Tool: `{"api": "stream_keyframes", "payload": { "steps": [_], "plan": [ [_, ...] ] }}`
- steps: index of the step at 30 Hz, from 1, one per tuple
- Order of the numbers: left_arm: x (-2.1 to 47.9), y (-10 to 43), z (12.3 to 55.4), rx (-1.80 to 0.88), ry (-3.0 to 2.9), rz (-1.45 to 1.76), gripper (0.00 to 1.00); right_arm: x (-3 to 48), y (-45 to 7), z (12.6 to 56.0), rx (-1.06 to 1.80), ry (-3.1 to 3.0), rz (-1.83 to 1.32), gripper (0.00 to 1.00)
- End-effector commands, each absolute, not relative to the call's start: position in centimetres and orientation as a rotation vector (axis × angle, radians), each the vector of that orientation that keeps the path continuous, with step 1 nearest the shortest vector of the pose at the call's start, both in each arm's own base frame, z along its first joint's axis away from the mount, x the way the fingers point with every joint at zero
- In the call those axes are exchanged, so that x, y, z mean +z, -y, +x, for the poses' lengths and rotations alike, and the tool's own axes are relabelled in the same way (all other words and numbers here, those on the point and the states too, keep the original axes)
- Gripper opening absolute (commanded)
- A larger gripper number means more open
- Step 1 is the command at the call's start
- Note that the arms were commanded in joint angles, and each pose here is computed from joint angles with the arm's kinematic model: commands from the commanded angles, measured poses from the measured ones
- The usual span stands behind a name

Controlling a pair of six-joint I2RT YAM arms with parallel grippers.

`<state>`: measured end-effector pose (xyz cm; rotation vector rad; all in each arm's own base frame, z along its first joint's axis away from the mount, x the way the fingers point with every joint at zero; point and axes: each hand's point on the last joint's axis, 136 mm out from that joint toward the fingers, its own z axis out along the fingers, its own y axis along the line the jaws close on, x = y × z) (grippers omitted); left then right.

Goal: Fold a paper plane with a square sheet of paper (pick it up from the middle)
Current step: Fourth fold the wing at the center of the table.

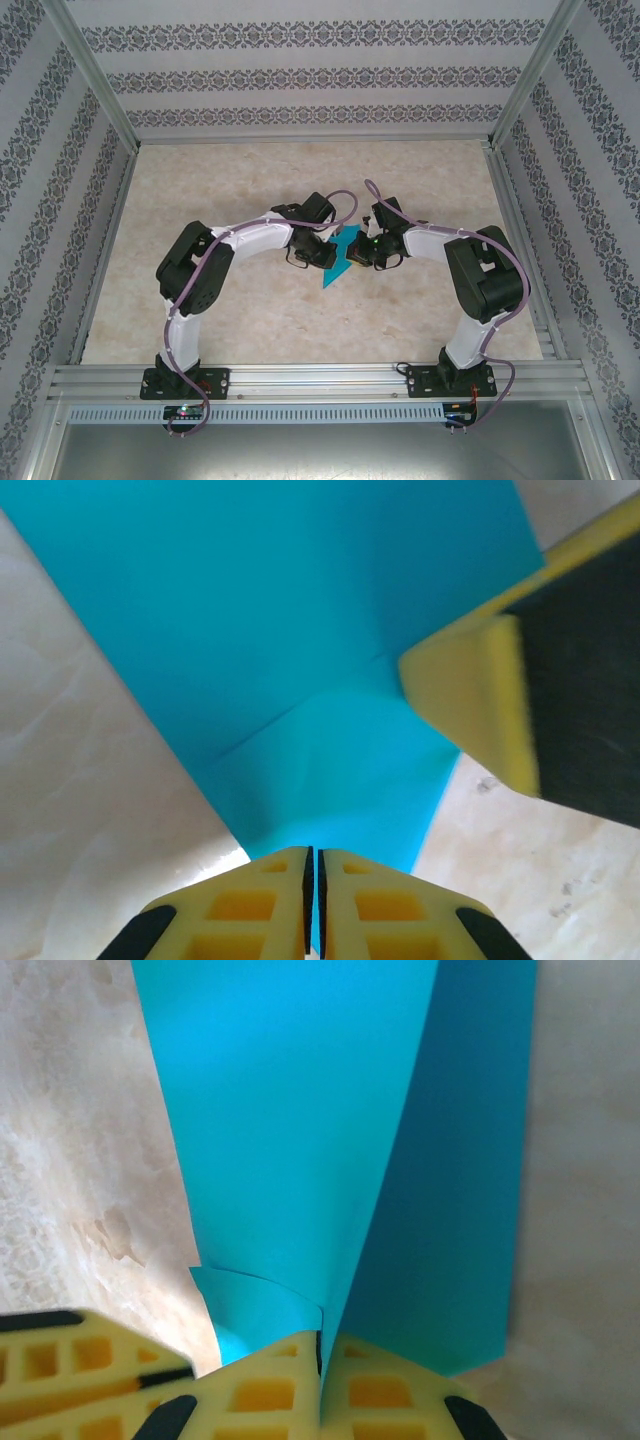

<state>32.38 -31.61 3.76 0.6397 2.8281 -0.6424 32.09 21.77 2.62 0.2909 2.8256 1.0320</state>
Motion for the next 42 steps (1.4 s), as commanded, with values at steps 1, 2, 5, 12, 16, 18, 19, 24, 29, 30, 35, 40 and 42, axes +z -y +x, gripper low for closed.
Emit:
{"api": "stream_keyframes", "payload": {
  "steps": [1,2,5,12,16,18,19,24,29,30,35,40,42],
  "plan": [
    [3.7,31.8,33.9,-0.681,-2.794,0.590,0.14,3.5,-22.6,32.0,1.078,-2.814,0.237,0.00],
    [3.6,31.8,34.0,-0.686,-2.797,0.588,0.14,3.5,-22.7,32.0,1.086,-2.813,0.239,0.00],
    [2.9,31.7,34.2,-0.683,-2.803,0.581,0.14,3.7,-22.7,32.0,1.099,-2.805,0.238,0.01],
    [1.4,31.2,33.9,-0.669,-2.832,0.574,0.12,4.2,-22.9,32.0,1.121,-2.791,0.241,0.01],
    [0.8,30.9,33.6,-0.660,-2.844,0.573,0.11,4.4,-23.2,32.1,1.166,-2.774,0.259,0.01],
    [0.4,30.8,33.4,-0.655,-2.851,0.575,0.11,4.6,-23.4,32.2,1.188,-2.764,0.265,0.01],
    [0.3,30.7,33.3,-0.652,-2.854,0.575,0.11,4.7,-23.5,32.3,1.199,-2.756,0.266,0.01],
    [-0.6,30.4,32.9,-0.642,-2.868,0.578,0.11,5.0,-24.1,32.7,1.252,-2.733,0.277,0.02],
    [-1.1,30.0,32.6,-0.629,-2.874,0.579,0.10,4.9,-24.4,32.9,1.266,-2.732,0.295,0.02],
    [-1.1,29.9,32.6,-0.625,-2.873,0.582,0.10,4.8,-24.4,32.9,1.264,-2.733,0.299,0.02],
    [-1.7,29.3,32.5,-0.621,-2.883,0.567,0.10,4.7,-24.4,32.9,1.245,-2.745,0.298,0.13],
    [-2.0,28.9,32.3,-0.617,-2.892,0.564,0.10,4.9,-23.7,32.0,1.191,-2.763,0.282,0.23],
    [-2.1,28.9,32.2,-0.623,-2.893,0.562,0.10,4.8,-23.4,31.5,1.168,-2.772,0.281,0.25]
  ]
}}
